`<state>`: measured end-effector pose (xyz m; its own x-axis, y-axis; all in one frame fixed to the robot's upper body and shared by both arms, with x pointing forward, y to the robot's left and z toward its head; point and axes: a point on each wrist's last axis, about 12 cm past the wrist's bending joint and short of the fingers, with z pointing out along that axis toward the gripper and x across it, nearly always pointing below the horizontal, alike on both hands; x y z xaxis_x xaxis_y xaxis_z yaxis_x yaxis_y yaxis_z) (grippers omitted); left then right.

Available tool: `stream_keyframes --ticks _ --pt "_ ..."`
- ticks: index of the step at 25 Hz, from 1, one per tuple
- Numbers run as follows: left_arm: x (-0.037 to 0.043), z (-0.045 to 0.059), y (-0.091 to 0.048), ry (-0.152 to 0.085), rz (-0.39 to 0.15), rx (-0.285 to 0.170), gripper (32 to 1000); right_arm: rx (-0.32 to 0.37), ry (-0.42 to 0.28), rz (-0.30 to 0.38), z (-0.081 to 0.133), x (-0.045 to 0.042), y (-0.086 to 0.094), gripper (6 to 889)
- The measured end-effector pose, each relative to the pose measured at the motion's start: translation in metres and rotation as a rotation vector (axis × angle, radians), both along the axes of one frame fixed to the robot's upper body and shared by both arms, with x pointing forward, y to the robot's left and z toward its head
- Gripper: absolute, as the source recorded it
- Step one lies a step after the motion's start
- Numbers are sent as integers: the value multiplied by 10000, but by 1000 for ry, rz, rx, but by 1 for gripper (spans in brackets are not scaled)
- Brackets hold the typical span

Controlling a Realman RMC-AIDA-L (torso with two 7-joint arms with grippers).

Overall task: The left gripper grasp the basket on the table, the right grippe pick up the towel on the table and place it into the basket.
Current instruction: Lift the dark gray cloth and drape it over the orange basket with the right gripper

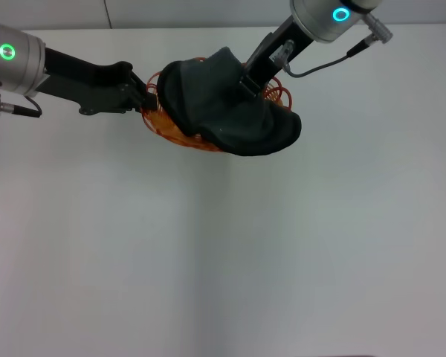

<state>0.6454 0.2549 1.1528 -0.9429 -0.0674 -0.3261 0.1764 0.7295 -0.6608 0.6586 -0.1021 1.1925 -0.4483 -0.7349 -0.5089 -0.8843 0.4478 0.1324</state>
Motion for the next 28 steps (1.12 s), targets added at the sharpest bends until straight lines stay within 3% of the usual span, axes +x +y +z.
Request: stream_keyframes --ticks 16,27,28 --pt "1 1 2 0 0 0 79 -8 -7 -8 -4 15 -4 75" --pt "-6 -9 12 2 3 0 79 4 -6 16 38 3 18 200" --pt "-7 -10 14 2 4 0 79 4 -4 18 40 0 18 240"
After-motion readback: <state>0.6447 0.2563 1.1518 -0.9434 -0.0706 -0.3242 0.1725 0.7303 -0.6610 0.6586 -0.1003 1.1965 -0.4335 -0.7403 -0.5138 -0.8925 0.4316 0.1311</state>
